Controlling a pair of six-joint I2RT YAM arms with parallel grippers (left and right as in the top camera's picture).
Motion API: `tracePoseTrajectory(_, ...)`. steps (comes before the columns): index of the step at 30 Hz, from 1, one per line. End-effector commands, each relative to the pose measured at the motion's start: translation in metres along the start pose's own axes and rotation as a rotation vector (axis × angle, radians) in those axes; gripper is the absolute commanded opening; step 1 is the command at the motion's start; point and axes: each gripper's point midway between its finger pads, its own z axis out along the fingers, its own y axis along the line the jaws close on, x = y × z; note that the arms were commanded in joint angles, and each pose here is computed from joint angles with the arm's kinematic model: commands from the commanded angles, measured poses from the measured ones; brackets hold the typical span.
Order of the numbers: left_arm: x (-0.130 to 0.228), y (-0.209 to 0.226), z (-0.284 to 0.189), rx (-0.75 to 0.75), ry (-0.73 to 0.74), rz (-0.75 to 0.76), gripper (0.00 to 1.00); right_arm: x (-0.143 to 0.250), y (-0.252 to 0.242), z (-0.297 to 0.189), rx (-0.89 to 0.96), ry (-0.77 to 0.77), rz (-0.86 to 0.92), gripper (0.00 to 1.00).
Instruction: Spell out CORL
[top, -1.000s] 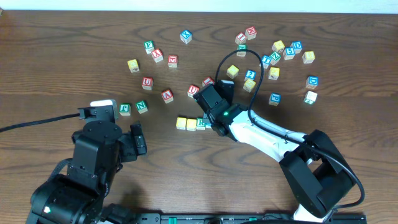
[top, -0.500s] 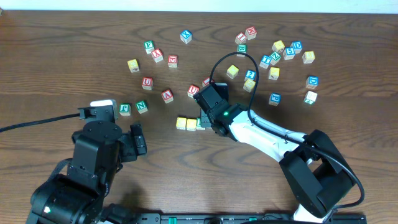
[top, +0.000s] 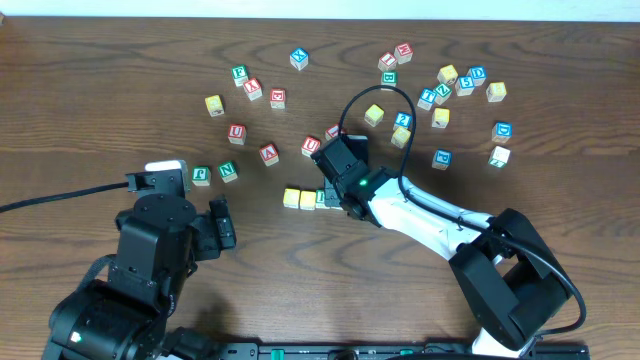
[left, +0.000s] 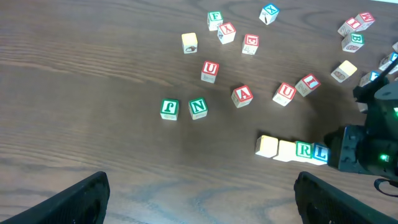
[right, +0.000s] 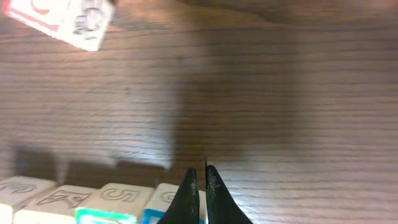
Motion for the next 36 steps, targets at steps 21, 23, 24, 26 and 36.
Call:
tracePoseTrajectory(21,-0.004,0.003,-0.002,-0.011,-0.013,0.005,0.93,0.012,-0.012,0.002,0.032,0.061,0.076,0.01)
tracePoseTrajectory(23,-0.004,0.003,-0.002,-0.011,-0.013,0.005,0.93,0.012,-0.011,0.002,0.027,0.064,0.075,0.01)
tracePoseTrajectory(24,-0.004,0.003,-0.002,-0.011,-0.013,0.005,0.93,0.012,-0.011,0.002,0.027,0.064,0.075,0.01)
tracePoseTrajectory(26,-0.004,0.003,-0.002,-0.011,-0.013,0.005,0.93,0.012,-0.008,0.002,0.009,0.068,0.050,0.01)
tracePoseTrajectory(36,-0.004,0.003,-0.002,-0.011,-0.013,0.005,0.93,0.013,0.001,0.001,-0.031,0.073,0.000,0.01)
